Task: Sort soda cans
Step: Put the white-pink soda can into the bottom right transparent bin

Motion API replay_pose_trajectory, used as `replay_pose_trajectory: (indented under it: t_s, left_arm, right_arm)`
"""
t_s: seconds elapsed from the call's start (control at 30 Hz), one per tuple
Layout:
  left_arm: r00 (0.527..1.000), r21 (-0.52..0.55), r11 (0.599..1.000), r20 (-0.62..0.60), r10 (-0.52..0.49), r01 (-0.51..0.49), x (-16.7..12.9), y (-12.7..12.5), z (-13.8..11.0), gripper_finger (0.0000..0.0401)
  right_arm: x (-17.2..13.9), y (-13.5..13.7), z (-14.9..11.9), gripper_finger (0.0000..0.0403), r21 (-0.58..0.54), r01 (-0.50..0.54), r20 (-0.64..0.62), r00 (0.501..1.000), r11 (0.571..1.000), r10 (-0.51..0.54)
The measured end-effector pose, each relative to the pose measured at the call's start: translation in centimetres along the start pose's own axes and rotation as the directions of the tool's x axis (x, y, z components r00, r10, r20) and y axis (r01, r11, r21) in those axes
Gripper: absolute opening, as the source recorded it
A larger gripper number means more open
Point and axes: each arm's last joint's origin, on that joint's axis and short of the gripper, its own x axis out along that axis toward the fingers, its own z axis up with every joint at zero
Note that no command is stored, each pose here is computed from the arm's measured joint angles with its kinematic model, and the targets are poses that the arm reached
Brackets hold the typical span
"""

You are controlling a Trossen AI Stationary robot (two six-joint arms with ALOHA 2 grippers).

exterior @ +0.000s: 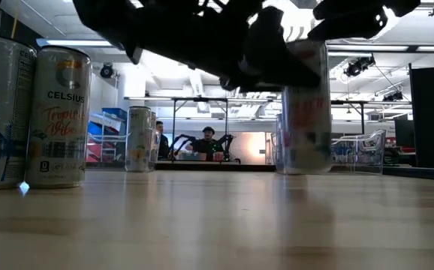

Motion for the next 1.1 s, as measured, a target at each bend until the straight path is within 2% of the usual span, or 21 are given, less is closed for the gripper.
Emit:
replay_pose_trajectory:
  t_s: [0.13, 0.3, 0.47, 0.57, 0.67, 0.83, 1.1]
  left_arm:
    - [0.999, -0.014, 1.0, -0.049, -0.014, 0.013, 0.2, -0.1, -0.5, 0.0251]
    - [0.998, -0.031, 0.999, -0.055, -0.023, 0.022, 0.2, 0.0, -0.5, 0.0254]
    - [0.994, -0.1, 0.992, -0.065, -0.085, 0.078, 0.6, 0.7, -0.6, 0.0278]
    - [0.986, -0.142, 0.979, -0.065, -0.155, 0.145, 0.8, 1.2, -0.6, 0.0297]
    - [0.984, -0.173, 0.974, -0.073, -0.16, 0.146, 0.9, 1.6, -0.7, 0.0306]
    - [0.986, -0.172, 0.975, -0.065, -0.155, 0.142, 0.9, 1.4, -0.6, 0.0308]
    - [0.992, -0.083, 0.991, -0.064, -0.11, 0.105, 0.1, 0.4, -0.1, 0.031]
  right_arm:
    - [0.8, -0.9, 0.2, 0.0289, -0.012, 0.036, -0.014, 0.999, 0.999, -0.036]
    - [1.8, -1.8, 0.3, 0.0289, -0.016, 0.001, -0.063, 0.998, 1.0, -0.002]
    - [2.3, -2.5, 0.1, 0.0289, -0.026, 0.029, -0.09, 0.995, 0.999, -0.032]
    - [2.6, -2.7, 0.2, 0.0289, -0.019, -0.003, -0.113, 0.994, 1.0, 0.001]
    - [2.9, -3.0, 0.2, 0.0289, -0.02, -0.069, -0.145, 0.987, 0.997, 0.065]
    - [3.2, -3.4, 0.2, 0.0289, -0.009, -0.072, -0.159, 0.985, 0.997, 0.069]
    - [3.3, -3.6, 0.1, 0.0289, -0.019, -0.074, -0.183, 0.981, 0.997, 0.069]
